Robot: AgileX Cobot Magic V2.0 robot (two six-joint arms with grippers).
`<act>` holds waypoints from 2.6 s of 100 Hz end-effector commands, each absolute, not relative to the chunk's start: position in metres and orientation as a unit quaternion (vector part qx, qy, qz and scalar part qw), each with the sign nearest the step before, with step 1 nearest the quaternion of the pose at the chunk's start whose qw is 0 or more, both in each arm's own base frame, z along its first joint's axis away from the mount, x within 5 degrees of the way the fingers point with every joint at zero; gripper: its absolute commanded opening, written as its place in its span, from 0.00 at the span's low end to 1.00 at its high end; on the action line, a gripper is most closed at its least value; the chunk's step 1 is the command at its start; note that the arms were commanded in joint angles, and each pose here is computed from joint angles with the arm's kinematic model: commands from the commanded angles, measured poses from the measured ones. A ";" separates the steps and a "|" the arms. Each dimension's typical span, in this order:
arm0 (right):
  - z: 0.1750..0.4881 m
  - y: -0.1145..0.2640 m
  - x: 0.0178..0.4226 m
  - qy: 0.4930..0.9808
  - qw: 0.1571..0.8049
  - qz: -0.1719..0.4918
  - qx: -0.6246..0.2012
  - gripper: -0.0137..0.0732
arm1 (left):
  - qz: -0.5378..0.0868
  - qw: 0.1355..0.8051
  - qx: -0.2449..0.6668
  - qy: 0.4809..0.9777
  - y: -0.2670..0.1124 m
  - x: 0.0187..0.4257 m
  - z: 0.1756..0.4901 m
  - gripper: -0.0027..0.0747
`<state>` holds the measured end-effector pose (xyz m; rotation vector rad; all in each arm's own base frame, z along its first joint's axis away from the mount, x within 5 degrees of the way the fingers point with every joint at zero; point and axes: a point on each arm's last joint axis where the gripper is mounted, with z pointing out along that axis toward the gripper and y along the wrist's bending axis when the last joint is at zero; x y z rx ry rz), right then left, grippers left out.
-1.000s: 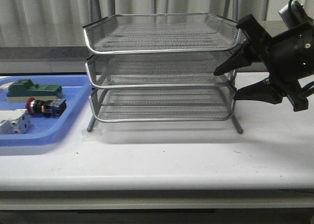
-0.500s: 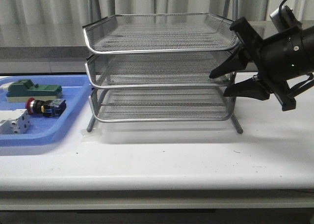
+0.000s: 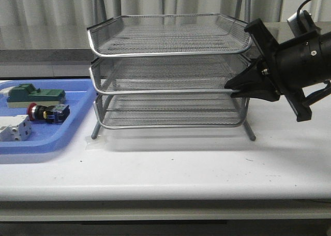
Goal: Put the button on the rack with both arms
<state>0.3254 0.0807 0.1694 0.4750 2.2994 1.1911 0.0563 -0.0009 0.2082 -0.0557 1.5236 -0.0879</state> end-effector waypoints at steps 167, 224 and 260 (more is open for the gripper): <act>0.203 0.074 0.187 0.857 0.306 0.414 0.022 0.63 | -0.049 0.751 -0.027 0.658 -0.001 0.055 0.207 0.01; 0.250 0.049 0.154 0.917 0.321 0.232 -0.034 0.62 | -0.049 0.751 -0.027 0.658 -0.001 0.055 0.207 0.01; 0.307 0.023 0.130 0.925 0.368 0.094 -0.026 0.62 | -0.049 0.751 -0.027 0.658 -0.001 0.055 0.207 0.01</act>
